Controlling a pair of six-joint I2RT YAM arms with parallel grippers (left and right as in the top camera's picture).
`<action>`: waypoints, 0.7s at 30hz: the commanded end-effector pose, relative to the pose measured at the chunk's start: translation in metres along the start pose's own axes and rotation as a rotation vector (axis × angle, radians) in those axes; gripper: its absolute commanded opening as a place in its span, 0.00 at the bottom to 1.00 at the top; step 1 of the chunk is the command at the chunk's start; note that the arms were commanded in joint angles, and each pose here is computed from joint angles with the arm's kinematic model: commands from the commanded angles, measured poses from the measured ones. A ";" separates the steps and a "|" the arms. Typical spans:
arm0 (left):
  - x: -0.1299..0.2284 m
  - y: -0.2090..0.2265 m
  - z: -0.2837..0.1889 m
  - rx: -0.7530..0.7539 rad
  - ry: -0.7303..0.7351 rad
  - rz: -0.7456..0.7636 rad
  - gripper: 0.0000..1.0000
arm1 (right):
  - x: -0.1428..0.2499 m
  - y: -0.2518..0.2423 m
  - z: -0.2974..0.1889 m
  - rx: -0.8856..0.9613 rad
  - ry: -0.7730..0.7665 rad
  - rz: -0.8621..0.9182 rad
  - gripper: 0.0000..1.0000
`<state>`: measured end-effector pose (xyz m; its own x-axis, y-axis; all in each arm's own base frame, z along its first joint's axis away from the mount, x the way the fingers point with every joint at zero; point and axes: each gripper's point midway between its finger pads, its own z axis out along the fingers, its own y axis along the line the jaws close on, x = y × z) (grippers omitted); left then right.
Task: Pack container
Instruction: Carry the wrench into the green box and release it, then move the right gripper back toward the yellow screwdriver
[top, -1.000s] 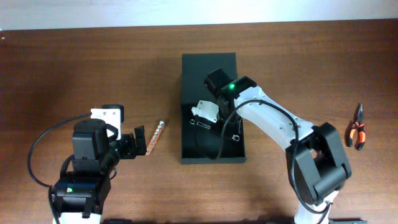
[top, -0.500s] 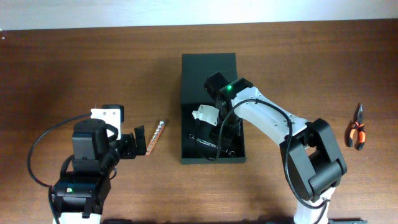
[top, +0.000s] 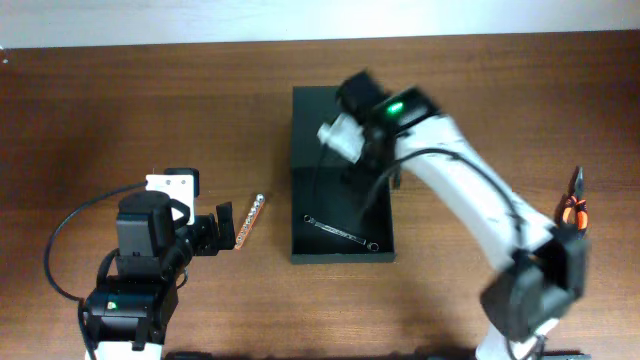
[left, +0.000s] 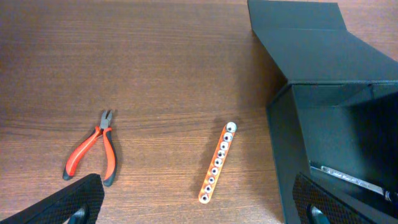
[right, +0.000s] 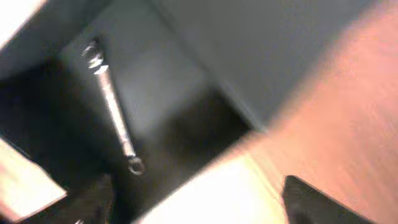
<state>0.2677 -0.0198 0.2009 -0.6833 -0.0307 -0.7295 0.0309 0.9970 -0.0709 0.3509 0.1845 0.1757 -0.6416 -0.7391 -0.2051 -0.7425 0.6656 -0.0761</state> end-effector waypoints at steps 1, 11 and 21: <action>-0.008 0.002 -0.004 -0.012 -0.023 0.015 0.99 | 0.026 -0.071 -0.074 0.172 -0.115 0.443 0.93; -0.010 0.002 -0.004 -0.012 -0.029 0.014 0.99 | 0.207 -0.122 -0.145 0.249 0.029 1.145 0.96; -0.012 0.002 -0.004 -0.011 -0.038 0.014 0.99 | 0.262 -0.043 -0.120 0.236 -0.049 1.241 0.99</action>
<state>0.2706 -0.0192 0.2045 -0.6699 -0.0314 -0.7418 0.0288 0.9973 -0.0683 0.2026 -0.0533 0.2625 -0.8851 0.3668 -0.2865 0.3826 0.9239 0.0010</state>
